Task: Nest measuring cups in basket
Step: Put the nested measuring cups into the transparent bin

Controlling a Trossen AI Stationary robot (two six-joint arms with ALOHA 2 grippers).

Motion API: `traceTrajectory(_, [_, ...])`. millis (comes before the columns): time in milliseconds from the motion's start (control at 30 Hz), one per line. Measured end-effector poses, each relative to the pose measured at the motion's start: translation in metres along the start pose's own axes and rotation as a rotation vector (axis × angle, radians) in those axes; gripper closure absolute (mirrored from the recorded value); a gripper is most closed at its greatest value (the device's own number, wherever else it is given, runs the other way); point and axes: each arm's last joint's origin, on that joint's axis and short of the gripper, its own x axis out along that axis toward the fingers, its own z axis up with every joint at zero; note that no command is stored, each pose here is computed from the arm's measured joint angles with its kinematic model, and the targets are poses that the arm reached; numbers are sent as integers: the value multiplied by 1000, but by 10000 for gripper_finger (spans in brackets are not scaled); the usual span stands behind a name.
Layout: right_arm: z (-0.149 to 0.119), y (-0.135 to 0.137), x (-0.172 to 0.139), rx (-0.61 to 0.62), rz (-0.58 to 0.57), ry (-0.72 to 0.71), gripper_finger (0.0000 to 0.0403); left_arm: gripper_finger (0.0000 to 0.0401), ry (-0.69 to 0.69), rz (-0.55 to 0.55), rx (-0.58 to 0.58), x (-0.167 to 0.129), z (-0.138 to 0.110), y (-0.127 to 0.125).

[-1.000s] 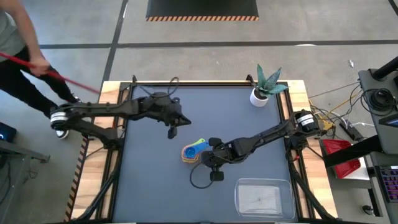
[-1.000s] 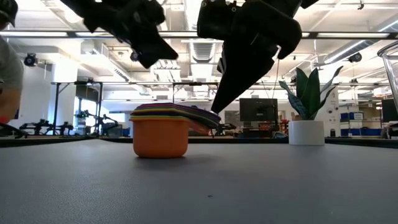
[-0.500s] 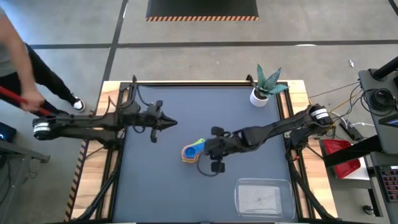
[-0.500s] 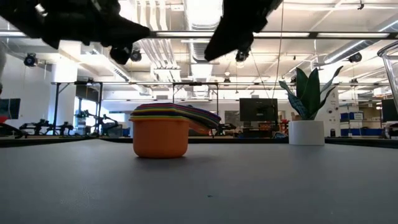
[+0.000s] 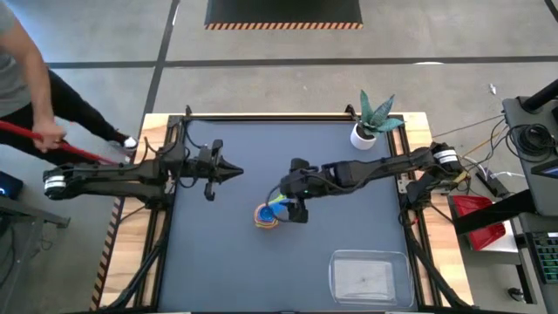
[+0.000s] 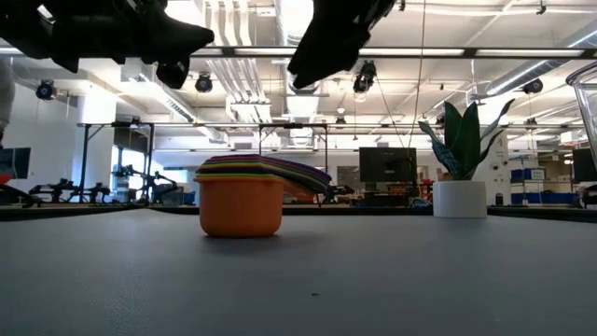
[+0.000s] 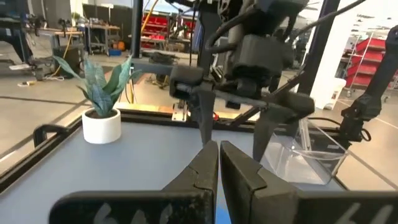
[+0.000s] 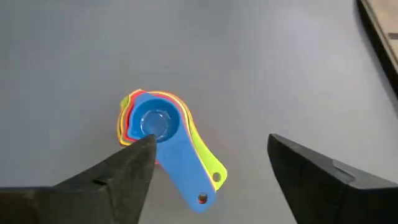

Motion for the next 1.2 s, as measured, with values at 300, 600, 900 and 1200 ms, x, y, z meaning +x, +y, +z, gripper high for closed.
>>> traceTrajectory(300, [-2,-18,37,-2,56,171,62,401,-17,-2,8,-8,5,-3])
traceTrajectory(600, [-16,-20,68,-97,197,281,60,401,21,2,0,-7,1,-2])
traceTrajectory(900, [-23,-18,81,-170,213,307,60,401,57,5,8,-4,-4,-1])
traceTrajectory(1200, [-32,-16,117,-220,229,380,61,401,60,6,5,-3,-5,0])
